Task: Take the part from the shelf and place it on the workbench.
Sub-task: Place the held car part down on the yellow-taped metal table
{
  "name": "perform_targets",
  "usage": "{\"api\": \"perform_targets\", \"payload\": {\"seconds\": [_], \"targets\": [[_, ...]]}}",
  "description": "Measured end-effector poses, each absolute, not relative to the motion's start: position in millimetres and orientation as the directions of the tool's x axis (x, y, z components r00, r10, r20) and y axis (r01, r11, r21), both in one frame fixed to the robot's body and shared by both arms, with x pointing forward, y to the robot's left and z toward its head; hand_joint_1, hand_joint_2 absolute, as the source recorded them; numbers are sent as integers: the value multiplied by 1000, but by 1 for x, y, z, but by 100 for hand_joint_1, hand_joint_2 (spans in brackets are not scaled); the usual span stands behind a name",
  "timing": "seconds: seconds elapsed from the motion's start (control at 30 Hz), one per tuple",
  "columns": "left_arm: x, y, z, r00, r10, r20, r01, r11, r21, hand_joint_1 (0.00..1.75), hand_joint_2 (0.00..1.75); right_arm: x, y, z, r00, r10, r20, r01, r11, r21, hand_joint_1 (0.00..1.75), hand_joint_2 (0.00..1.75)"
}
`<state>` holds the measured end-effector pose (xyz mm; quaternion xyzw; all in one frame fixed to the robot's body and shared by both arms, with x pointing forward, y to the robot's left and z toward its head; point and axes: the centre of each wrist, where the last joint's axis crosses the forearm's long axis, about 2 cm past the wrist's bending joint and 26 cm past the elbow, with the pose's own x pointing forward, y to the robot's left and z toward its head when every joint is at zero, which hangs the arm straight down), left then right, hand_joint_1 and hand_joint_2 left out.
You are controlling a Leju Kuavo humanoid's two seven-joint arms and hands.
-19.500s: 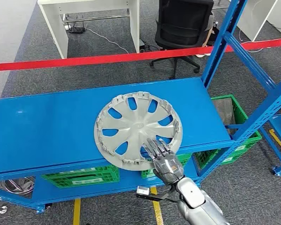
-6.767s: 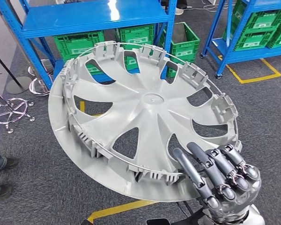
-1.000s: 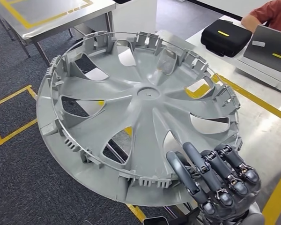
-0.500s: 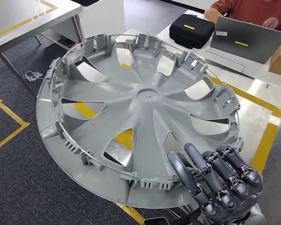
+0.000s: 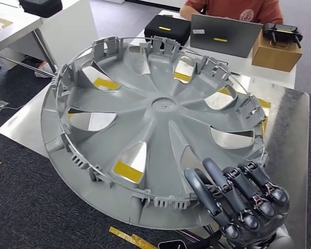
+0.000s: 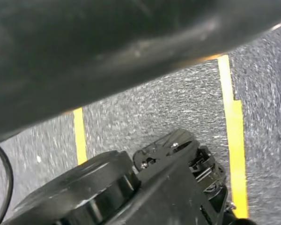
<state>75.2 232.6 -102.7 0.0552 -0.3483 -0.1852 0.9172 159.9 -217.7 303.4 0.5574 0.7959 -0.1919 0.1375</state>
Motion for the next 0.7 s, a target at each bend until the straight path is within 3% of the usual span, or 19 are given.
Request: {"api": "perform_targets", "payload": {"seconds": [0.7], "targets": [[77, 231, -102, 688, -370, 624, 292, 929, 229, 0, 0, 160, -218, 304, -338, 834, -436, 941, 305, -147, 175, 175]]}}
